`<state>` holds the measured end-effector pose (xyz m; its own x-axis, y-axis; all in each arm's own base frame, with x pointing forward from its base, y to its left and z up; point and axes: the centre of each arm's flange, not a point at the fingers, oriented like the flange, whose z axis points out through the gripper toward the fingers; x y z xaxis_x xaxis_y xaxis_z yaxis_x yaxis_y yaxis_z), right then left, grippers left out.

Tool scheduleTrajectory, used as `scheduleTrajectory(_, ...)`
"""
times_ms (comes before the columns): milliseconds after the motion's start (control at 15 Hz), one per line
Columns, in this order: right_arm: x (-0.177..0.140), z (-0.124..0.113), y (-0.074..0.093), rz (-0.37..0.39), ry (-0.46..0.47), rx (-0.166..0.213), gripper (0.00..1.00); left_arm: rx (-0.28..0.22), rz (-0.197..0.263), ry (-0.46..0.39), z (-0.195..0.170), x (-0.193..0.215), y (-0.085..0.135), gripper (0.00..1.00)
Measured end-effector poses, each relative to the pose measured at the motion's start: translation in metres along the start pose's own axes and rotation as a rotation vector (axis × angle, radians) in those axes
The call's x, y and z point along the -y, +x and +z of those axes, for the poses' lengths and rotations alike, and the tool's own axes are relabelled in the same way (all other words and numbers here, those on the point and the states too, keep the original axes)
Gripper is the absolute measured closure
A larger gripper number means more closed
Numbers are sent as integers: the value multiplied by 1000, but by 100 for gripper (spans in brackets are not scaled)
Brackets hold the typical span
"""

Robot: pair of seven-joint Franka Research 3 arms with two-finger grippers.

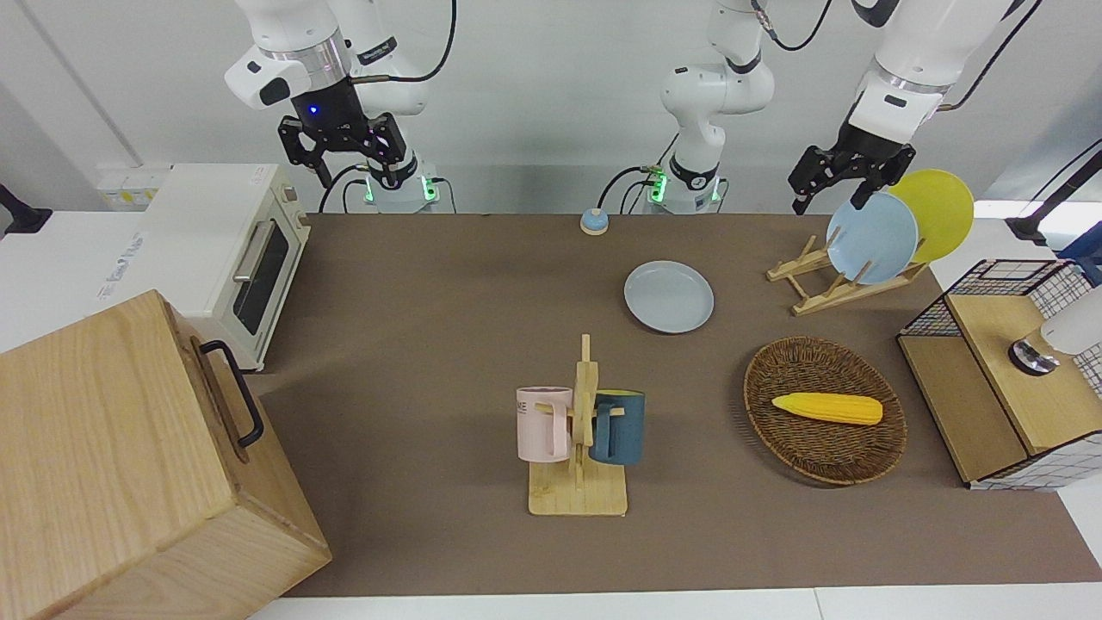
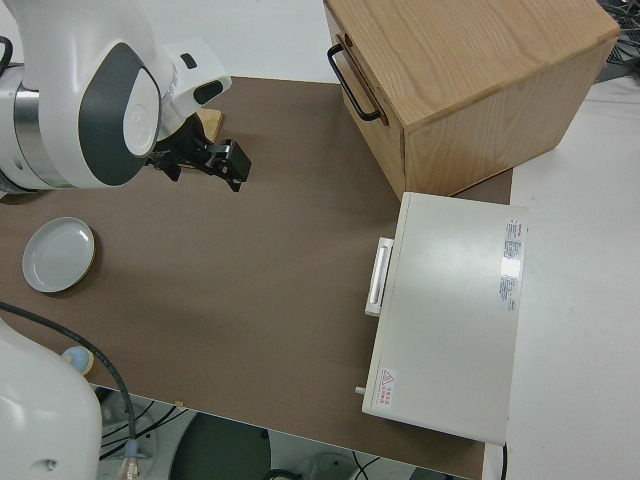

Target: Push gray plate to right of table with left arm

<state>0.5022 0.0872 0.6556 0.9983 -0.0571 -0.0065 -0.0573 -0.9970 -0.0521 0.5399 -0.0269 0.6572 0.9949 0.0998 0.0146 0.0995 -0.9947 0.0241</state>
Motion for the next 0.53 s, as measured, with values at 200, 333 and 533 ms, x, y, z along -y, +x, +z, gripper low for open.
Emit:
scheduleTrajectory(200, 0, 0, 0, 0, 0, 0, 0, -1, -6, 0, -1, 4, 0, 0)
scheduleTrajectory(333, 0, 0, 0, 0, 0, 0, 0, -1, 1, 0, -1, 0, 0, 0)
scheduleTrajectory(533, 0, 0, 0, 0, 0, 0, 0, -3, 1, 0, -1, 0, -1, 0)
